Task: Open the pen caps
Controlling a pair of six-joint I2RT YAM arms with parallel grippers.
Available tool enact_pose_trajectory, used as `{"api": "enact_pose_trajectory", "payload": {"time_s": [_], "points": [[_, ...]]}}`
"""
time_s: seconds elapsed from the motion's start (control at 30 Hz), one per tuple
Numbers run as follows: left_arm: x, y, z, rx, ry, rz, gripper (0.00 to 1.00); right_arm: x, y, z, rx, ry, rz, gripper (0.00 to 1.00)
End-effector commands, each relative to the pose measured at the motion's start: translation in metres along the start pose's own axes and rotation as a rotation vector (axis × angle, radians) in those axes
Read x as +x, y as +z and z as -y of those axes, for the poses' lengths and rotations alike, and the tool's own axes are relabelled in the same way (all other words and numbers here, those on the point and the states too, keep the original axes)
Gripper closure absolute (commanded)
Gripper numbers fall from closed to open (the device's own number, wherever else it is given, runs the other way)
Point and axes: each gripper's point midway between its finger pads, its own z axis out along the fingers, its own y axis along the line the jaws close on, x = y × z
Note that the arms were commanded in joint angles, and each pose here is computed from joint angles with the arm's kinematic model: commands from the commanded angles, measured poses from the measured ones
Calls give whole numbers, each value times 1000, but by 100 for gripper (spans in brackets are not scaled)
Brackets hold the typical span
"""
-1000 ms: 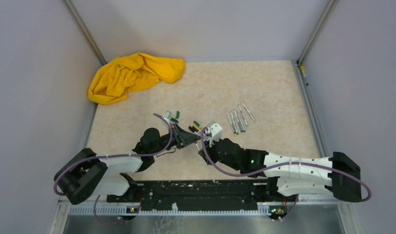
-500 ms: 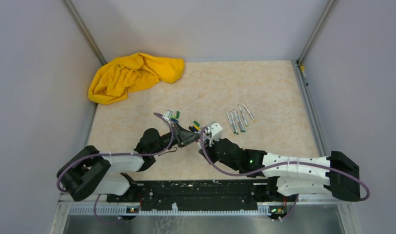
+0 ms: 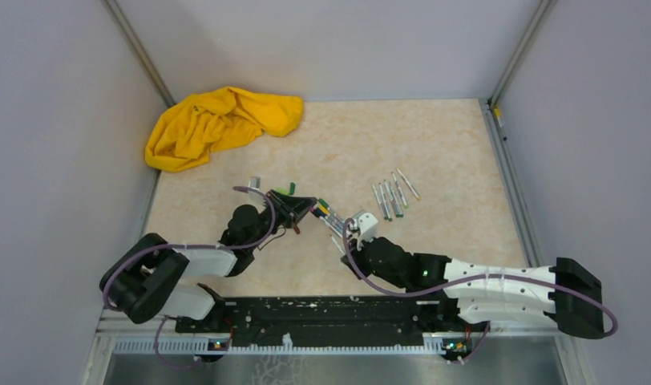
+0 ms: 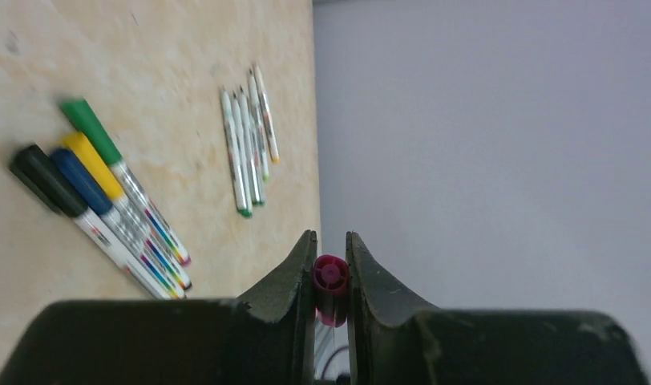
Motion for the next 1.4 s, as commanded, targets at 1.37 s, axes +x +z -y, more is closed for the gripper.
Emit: {"api": "enact_pose_trajectory", "payload": {"time_s": [1.37], "points": [[-98,-12,-184,-818,231,245,75,-47,100,203,508,11,-137,100]]}}
